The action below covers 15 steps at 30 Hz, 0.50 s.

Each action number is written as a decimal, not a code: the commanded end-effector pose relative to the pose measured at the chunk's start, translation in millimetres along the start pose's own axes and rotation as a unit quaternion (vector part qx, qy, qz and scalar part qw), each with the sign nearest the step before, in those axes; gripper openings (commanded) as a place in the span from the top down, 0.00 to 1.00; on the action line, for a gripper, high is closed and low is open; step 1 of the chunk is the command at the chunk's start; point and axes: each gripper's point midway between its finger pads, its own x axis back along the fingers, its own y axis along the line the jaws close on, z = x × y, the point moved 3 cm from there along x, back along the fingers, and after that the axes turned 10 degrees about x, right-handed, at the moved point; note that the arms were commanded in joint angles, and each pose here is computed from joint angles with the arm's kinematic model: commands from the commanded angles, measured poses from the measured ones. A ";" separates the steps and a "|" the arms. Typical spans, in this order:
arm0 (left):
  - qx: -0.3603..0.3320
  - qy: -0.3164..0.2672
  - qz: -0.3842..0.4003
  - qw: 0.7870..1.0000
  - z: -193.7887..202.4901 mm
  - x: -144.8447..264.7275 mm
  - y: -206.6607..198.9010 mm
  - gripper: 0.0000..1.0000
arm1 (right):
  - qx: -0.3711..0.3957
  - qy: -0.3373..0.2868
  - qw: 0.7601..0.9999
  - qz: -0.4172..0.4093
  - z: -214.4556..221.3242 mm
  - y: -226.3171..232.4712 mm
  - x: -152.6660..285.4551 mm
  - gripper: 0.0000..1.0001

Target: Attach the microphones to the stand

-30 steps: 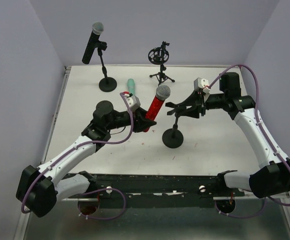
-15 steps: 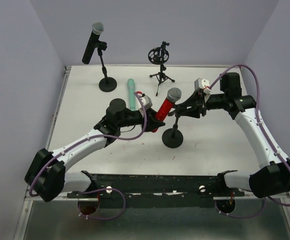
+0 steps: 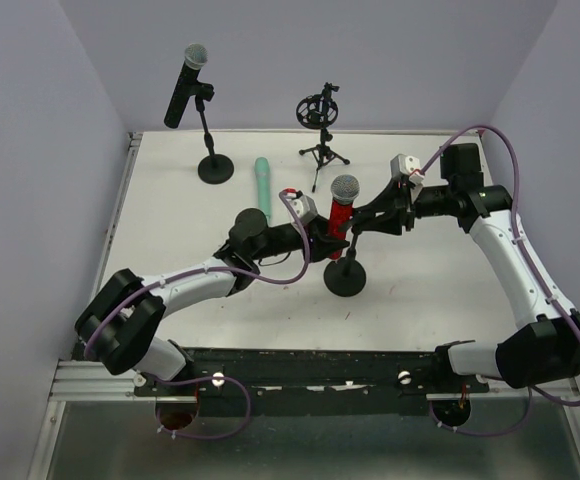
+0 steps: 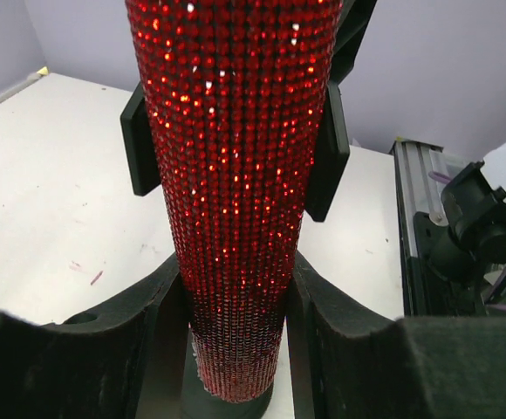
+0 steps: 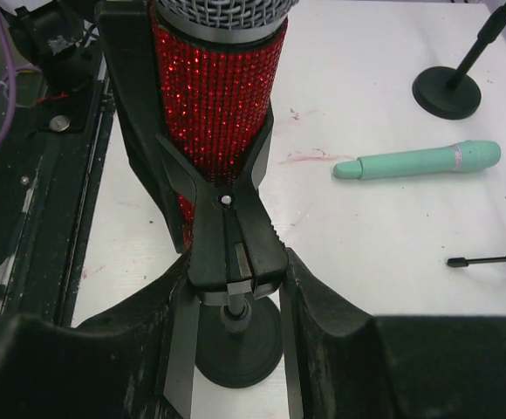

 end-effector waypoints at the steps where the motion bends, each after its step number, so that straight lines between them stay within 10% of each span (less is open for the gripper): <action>1: -0.018 -0.084 -0.008 0.996 -27.4 -16.9 -2.6 1.00 | -0.034 -0.029 0.998 -0.041 -6.0 17.0 -7.4 0.83; 11: -0.021 -0.057 -0.013 0.998 -23.1 -23.0 -1.4 1.00 | -0.037 -0.027 0.998 -0.044 -4.0 18.7 -8.4 0.83; 15: -0.021 -0.042 -0.015 0.999 -22.8 -24.1 -0.3 1.00 | -0.041 -0.026 0.998 -0.049 -2.8 19.9 -8.8 0.66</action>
